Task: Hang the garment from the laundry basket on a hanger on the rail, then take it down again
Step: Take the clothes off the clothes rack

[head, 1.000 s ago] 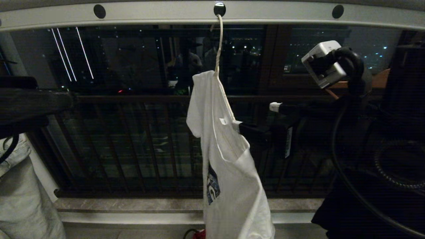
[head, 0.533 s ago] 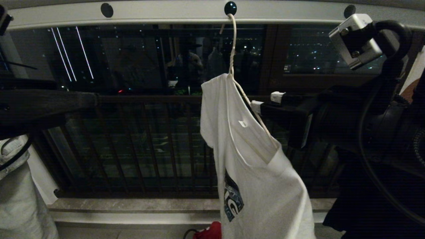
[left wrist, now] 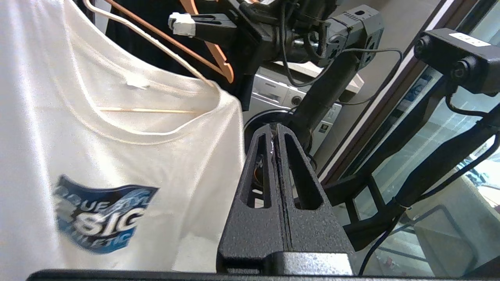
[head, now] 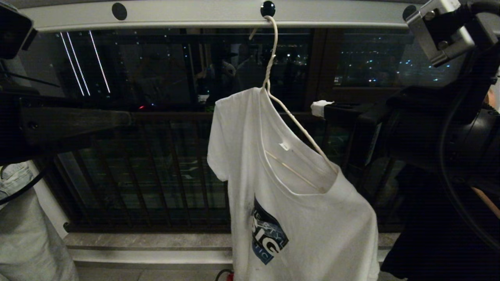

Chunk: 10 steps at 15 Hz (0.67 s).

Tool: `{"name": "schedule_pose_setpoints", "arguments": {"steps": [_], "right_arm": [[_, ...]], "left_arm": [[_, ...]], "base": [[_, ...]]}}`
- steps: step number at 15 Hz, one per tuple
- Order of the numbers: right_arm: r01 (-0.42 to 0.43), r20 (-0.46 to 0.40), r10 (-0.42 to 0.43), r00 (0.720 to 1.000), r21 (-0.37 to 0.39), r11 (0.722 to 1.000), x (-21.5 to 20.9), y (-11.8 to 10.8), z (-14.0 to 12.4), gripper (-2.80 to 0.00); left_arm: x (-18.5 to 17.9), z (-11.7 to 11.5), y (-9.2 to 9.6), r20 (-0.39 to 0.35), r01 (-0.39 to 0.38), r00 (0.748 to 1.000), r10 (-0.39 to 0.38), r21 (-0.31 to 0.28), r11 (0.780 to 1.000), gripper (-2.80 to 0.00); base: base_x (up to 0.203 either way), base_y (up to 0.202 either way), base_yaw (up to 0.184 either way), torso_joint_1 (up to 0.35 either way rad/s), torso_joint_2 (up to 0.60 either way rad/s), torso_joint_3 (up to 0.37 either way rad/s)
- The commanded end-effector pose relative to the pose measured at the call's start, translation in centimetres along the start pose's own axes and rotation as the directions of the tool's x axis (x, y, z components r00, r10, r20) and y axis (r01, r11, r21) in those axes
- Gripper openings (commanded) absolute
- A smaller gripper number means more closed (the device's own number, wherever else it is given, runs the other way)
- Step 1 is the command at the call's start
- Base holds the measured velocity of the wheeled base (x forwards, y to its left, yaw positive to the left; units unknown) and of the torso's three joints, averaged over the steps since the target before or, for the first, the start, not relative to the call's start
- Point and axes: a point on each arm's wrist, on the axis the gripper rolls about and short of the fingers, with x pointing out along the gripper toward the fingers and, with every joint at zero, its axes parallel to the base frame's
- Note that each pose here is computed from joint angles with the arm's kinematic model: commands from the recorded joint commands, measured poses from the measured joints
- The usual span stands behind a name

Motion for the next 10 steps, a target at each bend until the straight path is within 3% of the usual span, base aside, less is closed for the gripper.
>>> {"name": "schedule_pose_setpoints", "arguments": {"steps": [1,4,6,10], "right_arm": [[-0.001,0.007,0.001,1.0,0.0,1.0,-0.1,0.0,0.2,-2.8],[-0.011,-0.022,0.011,1.0,-0.004,1.0,-1.0,-0.1,0.2,-2.8],[-0.021,-0.038,0.02,0.999,-0.003,1.0,-1.3,-0.2,0.3,0.0],[-0.091,-0.068,0.091,0.994,-0.007,0.996,-0.5,0.2,-0.1,0.0]], "left_arm": [[0.0,0.0,0.2,-0.006,0.005,1.0,-0.005,-0.005,1.0,-2.8],[0.1,-0.1,0.8,-0.008,0.002,1.0,-0.003,-0.022,1.0,-2.8],[0.2,-0.1,1.5,-0.008,0.001,1.0,-0.001,-0.036,0.999,-2.8],[0.3,-0.2,3.3,0.002,-0.018,1.0,0.019,-0.075,0.997,-2.8]], "base": [[0.0,0.0,0.0,0.0,0.0,0.0],[0.0,0.0,0.0,0.0,0.0,0.0],[0.0,0.0,0.0,0.0,0.0,0.0],[0.0,0.0,0.0,0.0,0.0,0.0]]}}
